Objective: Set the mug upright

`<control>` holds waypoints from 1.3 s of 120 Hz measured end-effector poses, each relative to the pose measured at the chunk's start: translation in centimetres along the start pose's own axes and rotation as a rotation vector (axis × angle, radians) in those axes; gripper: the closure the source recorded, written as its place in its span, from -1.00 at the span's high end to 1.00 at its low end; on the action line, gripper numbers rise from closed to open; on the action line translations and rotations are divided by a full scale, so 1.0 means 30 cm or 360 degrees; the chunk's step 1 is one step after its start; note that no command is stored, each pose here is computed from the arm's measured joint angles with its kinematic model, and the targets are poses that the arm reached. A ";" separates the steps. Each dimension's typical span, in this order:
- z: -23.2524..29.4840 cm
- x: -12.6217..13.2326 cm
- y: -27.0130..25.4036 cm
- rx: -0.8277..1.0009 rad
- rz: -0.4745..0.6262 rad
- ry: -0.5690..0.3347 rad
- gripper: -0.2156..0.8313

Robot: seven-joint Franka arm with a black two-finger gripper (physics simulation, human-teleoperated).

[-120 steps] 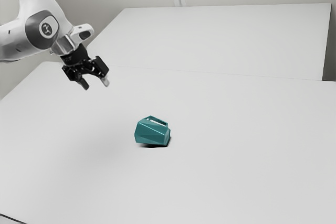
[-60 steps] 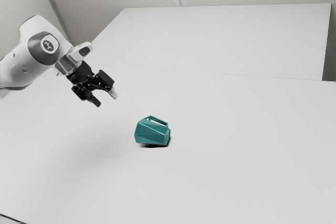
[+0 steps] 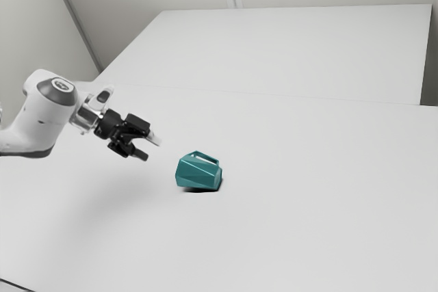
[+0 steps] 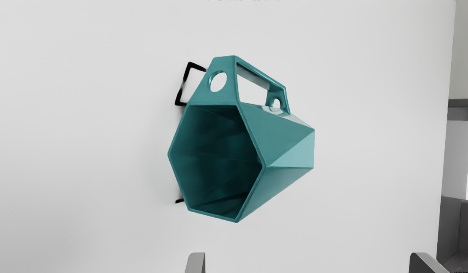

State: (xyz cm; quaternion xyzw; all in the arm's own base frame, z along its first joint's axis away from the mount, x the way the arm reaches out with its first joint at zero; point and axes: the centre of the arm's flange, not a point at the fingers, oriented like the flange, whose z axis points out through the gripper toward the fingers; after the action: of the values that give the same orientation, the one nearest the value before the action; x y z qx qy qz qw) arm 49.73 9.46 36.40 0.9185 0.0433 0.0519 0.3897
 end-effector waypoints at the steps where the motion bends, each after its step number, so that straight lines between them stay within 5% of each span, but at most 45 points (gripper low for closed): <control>1: 0.001 0.000 -0.003 -0.0008 0.0001 0.0002 0.55; 156: 0.336 0.120 -0.128 -0.0314 0.0302 0.0043 0.43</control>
State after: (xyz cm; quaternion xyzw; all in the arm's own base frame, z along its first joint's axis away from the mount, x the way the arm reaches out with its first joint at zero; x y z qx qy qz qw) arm 54.44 5.38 26.89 0.8749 -0.0438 0.1049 0.4708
